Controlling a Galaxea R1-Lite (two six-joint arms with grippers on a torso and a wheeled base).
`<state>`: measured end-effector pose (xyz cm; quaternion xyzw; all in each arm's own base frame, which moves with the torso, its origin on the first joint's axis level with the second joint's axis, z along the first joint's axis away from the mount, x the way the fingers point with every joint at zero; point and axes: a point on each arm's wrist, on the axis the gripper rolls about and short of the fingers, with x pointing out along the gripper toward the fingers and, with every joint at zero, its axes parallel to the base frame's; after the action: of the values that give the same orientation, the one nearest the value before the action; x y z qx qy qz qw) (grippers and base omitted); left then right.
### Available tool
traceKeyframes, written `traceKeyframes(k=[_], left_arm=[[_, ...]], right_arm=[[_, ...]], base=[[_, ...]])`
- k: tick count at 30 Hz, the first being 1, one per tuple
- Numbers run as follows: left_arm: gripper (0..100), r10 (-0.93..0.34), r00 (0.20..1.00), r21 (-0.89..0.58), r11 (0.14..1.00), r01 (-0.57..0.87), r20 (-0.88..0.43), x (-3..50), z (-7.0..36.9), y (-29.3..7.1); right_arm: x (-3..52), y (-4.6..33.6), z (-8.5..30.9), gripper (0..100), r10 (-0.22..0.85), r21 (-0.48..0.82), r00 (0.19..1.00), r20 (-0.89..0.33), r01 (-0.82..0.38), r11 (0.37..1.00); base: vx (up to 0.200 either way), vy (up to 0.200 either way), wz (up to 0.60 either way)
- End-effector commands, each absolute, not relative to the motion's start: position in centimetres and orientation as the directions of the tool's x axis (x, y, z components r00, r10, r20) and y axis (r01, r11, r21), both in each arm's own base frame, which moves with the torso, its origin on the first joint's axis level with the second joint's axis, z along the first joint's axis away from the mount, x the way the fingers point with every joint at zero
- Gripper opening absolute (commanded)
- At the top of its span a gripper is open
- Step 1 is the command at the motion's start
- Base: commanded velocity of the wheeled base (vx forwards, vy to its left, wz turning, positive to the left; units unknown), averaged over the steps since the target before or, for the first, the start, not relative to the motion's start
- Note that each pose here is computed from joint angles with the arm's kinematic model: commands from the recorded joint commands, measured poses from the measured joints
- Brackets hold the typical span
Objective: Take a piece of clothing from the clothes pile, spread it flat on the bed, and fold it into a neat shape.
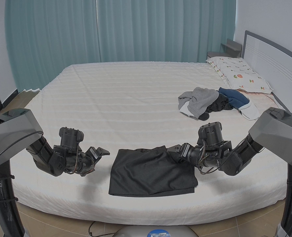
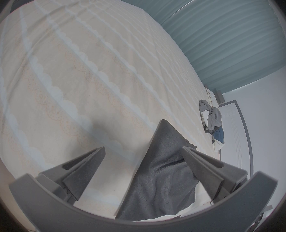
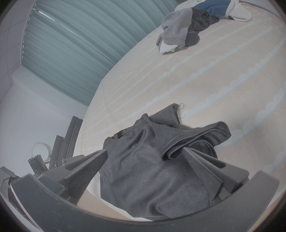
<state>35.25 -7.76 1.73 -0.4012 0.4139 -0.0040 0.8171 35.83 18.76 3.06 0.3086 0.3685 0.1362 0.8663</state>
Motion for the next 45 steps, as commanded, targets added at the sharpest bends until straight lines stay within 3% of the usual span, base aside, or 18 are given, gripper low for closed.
traceKeyframes(k=[1,6,7,18,27,45], left_arm=[[100,-0.338,0.656,-0.658,0.679,-0.327,-0.675,35.3,1.6,-7.8],[100,-0.338,0.657,-0.658,0.678,-0.326,-0.674,35.3,1.6,-7.8],[100,-0.338,0.656,-0.657,0.680,-0.326,-0.675,35.3,1.6,-7.8],[100,-0.338,0.657,-0.659,0.677,-0.327,-0.674,35.3,1.6,-7.8],[100,-0.320,0.710,-0.673,0.683,-0.286,-0.627,37.3,2.6,-8.3],[100,-0.375,0.704,-0.639,0.756,-0.145,-0.603,41.1,-0.7,-14.4]], right_arm=[[35.9,18.9,2.7,100,0.465,0.633,0.686,-0.559,-0.009,0.774],[36.3,19.4,2.1,100,0.464,0.627,0.678,-0.571,-0.005,0.779],[36.5,19.4,2.0,0,0.462,0.625,0.676,-0.575,-0.001,0.780],[38.3,18.0,2.6,0,0.371,0.604,0.737,-0.564,0.062,0.794],[39.8,15.3,2.5,0,0.323,0.614,0.767,-0.554,0.115,0.781],[40.6,14.3,1.1,0,0.303,0.638,0.781,-0.546,0.154,0.754]], base=[[0.000,0.000,0.00],[0.000,0.000,0.00],[0.000,0.000,0.00],[0.000,0.000,0.00],[0.000,0.000,0.00],[0.000,0.000,0.00]])
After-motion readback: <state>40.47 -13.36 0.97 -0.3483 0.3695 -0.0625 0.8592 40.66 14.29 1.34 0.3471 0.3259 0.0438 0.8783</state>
